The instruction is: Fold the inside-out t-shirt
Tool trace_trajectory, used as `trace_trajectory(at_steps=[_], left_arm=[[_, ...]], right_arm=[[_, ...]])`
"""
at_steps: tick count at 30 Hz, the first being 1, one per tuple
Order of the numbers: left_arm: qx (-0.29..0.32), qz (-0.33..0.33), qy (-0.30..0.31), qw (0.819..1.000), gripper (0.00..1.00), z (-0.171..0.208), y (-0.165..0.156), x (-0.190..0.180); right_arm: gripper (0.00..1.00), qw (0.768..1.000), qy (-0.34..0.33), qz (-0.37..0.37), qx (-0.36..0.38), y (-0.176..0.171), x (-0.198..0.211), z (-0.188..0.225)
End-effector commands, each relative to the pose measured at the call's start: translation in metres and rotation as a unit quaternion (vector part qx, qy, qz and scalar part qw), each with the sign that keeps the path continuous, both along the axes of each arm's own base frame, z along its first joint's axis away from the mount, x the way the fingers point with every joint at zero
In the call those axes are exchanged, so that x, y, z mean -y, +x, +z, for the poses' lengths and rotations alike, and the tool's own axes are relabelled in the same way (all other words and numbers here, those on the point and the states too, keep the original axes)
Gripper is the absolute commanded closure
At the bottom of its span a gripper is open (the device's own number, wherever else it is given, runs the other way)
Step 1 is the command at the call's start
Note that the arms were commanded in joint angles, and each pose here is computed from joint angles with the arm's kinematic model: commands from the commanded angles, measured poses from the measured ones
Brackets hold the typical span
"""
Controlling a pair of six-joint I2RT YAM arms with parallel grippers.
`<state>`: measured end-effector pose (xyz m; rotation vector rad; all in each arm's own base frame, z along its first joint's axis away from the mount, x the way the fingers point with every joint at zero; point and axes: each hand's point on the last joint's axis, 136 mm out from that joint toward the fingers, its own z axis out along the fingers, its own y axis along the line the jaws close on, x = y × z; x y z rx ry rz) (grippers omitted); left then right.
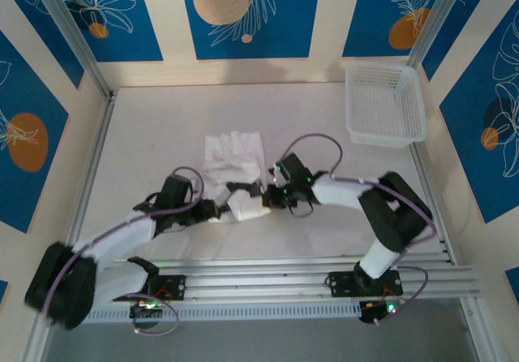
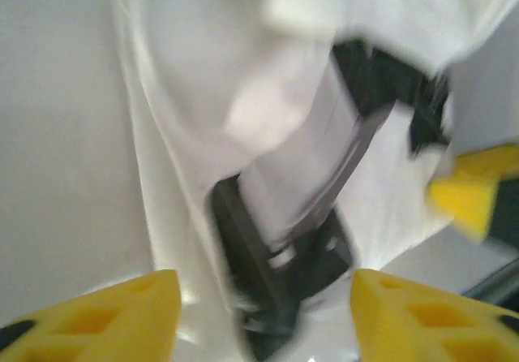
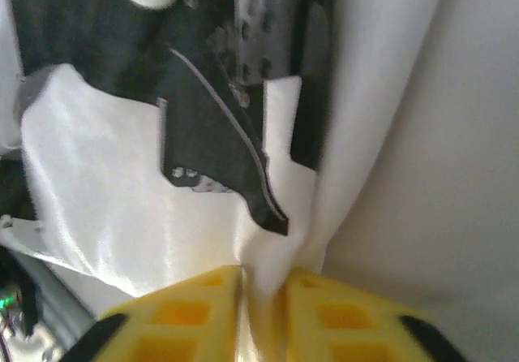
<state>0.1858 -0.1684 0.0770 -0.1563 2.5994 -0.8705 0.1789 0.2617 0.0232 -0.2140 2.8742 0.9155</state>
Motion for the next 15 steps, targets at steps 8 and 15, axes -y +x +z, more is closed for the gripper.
trace_trajectory(at_steps=[8, 15], left_arm=[[0.047, 0.044, 0.112, 0.992, 0.33, 0.027, 0.043, -0.019], [0.040, 0.026, 0.117, 0.992, 0.38, 0.007, 0.100, 0.016]], right_arm=[[0.49, 0.992, 0.010, -0.085, 0.097, 0.071, -0.002, 0.059], [0.63, 0.992, 0.036, -0.091, 0.078, 0.091, -0.020, 0.049]])
